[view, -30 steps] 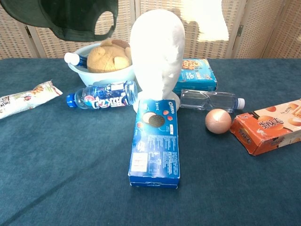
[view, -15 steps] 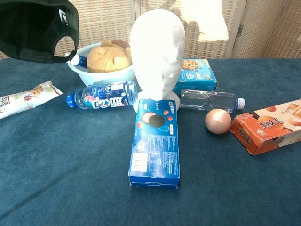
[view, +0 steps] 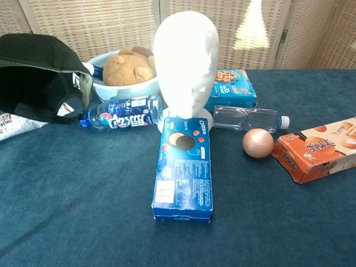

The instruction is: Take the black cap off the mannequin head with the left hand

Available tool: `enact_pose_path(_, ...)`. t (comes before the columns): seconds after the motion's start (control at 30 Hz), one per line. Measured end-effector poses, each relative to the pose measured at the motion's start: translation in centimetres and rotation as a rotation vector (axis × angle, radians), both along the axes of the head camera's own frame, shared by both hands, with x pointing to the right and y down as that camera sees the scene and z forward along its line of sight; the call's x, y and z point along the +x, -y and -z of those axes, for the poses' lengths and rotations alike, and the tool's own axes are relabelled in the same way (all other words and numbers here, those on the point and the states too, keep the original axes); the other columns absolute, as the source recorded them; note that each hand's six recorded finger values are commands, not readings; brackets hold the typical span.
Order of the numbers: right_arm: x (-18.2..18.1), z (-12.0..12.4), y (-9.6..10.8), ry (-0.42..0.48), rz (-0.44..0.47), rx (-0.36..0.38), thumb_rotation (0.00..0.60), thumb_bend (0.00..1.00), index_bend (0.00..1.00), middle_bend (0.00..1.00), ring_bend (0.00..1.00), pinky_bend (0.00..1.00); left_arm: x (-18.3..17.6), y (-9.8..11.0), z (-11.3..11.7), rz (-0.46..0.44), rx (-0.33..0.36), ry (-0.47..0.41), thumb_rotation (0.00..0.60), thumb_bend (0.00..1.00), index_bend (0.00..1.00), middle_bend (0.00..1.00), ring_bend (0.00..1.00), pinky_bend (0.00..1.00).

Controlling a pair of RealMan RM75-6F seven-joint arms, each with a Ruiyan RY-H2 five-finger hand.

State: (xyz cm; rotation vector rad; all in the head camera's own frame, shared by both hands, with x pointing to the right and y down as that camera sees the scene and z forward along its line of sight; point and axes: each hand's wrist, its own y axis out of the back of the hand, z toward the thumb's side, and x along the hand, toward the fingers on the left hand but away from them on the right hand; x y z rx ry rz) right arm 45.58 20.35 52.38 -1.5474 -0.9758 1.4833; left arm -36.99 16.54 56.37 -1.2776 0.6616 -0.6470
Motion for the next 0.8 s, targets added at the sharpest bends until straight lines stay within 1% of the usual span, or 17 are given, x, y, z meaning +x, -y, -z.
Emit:
enact_pose_path(0.17,-0.1,0.2,0.1,0.000,0.002,0.006,0.600,0.25,0.26,0.22,0.14,0.18,0.7,-0.8,-0.9,-0.025,-0.021,-0.006,0.600,0.38,0.61,1.00,1.00,1.00)
enact_pose_path(0.43,0.0,0.6,-0.2,-0.007,-0.007,0.009,0.600,0.25,0.26,0.22,0.14,0.18,2.9,-1.3,-3.6,-0.090,-0.059,0.021,0.600,0.38,0.61,1.00,1.00,1.00)
enact_pose_path(0.6,0.1,0.6,-0.3,-0.009,-0.010,0.008,0.600,0.25,0.26,0.22,0.14,0.18,4.2,-1.5,-5.7,-0.115,-0.117,0.030,0.600,0.38,0.62,1.00,1.00,1.00)
enact_pose_path(0.8,0.2,0.6,-0.3,-0.009,-0.012,0.010,0.600,0.25,0.26,0.22,0.14,0.18,5.2,-2.0,-7.5,-0.127,-0.185,0.039,0.600,0.37,0.60,1.00,1.00,1.00)
